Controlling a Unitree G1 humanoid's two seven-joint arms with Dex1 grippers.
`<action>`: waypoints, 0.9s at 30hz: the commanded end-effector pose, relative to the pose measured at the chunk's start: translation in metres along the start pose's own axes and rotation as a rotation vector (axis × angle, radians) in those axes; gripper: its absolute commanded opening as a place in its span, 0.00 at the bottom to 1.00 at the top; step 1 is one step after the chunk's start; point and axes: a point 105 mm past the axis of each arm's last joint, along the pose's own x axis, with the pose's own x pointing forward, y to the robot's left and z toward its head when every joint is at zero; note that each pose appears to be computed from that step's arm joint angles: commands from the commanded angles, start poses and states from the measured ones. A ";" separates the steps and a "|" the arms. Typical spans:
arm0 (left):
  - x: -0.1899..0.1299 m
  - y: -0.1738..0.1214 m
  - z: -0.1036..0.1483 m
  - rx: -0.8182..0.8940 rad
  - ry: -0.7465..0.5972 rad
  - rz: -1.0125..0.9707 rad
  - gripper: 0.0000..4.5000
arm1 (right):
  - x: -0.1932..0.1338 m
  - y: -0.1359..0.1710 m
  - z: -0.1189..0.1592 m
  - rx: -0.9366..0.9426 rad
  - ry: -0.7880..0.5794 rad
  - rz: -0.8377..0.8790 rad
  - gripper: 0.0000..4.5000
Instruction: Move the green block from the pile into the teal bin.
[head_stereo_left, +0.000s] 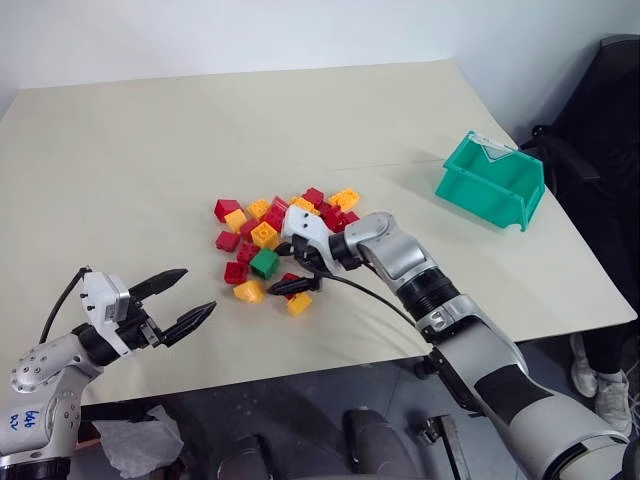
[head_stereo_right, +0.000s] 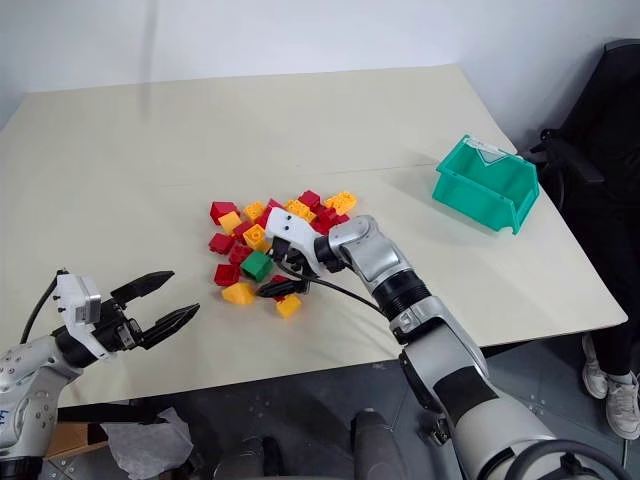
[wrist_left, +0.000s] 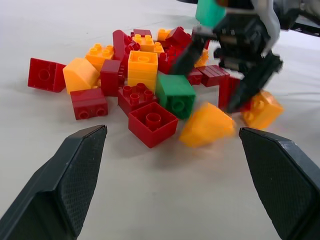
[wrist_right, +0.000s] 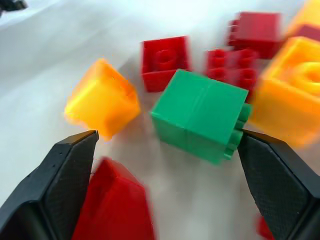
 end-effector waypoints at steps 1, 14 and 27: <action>0.001 0.001 0.007 0.023 -0.031 0.002 1.00 | 0.001 -0.008 0.013 -0.023 -0.022 -0.048 1.00; 0.002 0.002 0.008 0.030 -0.031 0.006 1.00 | 0.016 -0.013 0.022 -0.030 -0.082 -0.114 1.00; 0.004 0.001 0.006 0.023 -0.039 0.008 1.00 | 0.023 -0.002 0.028 0.001 -0.130 -0.154 0.57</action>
